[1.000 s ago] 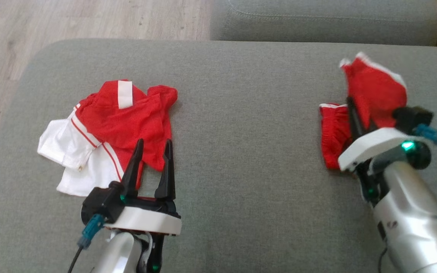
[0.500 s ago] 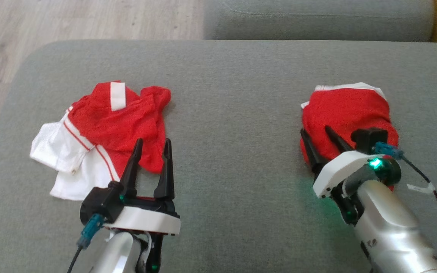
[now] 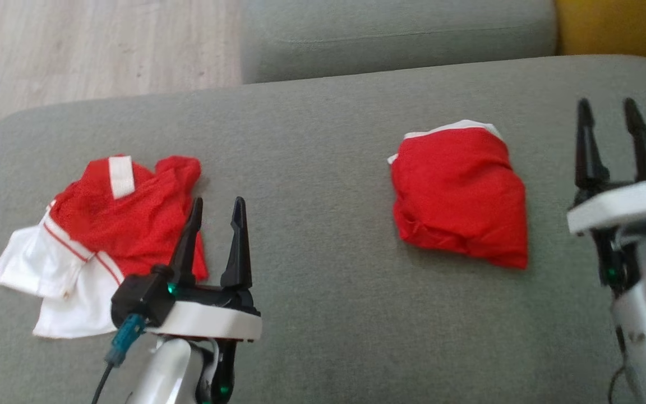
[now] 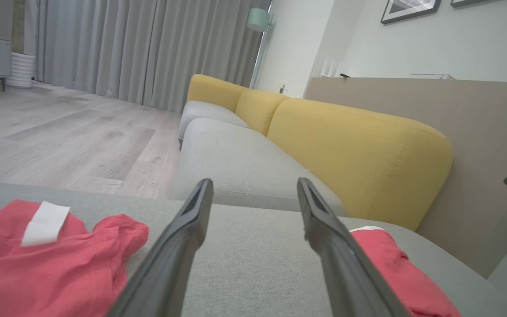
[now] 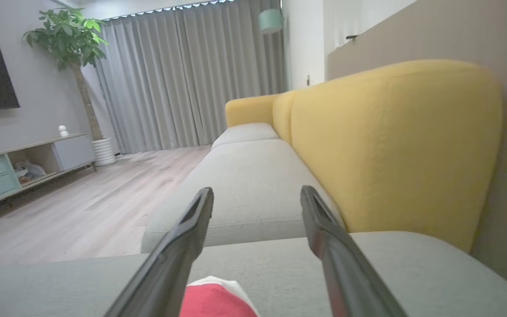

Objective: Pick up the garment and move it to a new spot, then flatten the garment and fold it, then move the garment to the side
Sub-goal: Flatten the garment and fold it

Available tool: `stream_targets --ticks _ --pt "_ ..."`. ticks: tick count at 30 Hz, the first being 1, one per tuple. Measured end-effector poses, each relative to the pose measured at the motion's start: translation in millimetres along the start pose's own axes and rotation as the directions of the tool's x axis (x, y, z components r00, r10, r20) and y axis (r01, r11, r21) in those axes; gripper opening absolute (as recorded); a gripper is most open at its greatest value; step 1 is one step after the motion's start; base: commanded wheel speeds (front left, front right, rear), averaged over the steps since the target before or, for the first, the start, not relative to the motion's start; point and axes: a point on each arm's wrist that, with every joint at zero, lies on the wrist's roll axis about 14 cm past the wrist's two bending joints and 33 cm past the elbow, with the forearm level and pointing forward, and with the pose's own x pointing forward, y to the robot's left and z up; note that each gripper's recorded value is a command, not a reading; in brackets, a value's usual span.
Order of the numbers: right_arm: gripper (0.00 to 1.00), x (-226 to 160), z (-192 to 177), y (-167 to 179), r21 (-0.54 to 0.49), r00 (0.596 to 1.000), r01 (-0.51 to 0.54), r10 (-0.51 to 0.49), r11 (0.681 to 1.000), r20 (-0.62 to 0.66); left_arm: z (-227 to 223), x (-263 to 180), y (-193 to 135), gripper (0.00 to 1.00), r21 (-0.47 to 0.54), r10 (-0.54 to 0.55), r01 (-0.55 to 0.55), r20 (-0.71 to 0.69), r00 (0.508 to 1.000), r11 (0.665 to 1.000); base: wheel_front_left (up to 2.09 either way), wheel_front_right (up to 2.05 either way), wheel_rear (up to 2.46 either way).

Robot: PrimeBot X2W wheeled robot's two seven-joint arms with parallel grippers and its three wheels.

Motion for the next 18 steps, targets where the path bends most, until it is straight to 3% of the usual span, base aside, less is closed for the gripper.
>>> stream_targets --ticks 6,18 --pt "1.0 -55 -19 -15 0.009 0.994 0.108 -0.108 0.994 -0.006 0 4 -13 1.0 -0.009 -0.034 0.034 0.0 0.999 0.999 0.0 0.0 0.0" --pt "1.0 -100 -49 -6 0.034 0.985 0.16 -0.157 0.986 -0.076 -21 -11 -5 1.0 -0.026 -0.002 0.0 -0.062 0.998 1.0 0.0 0.0 0.0"
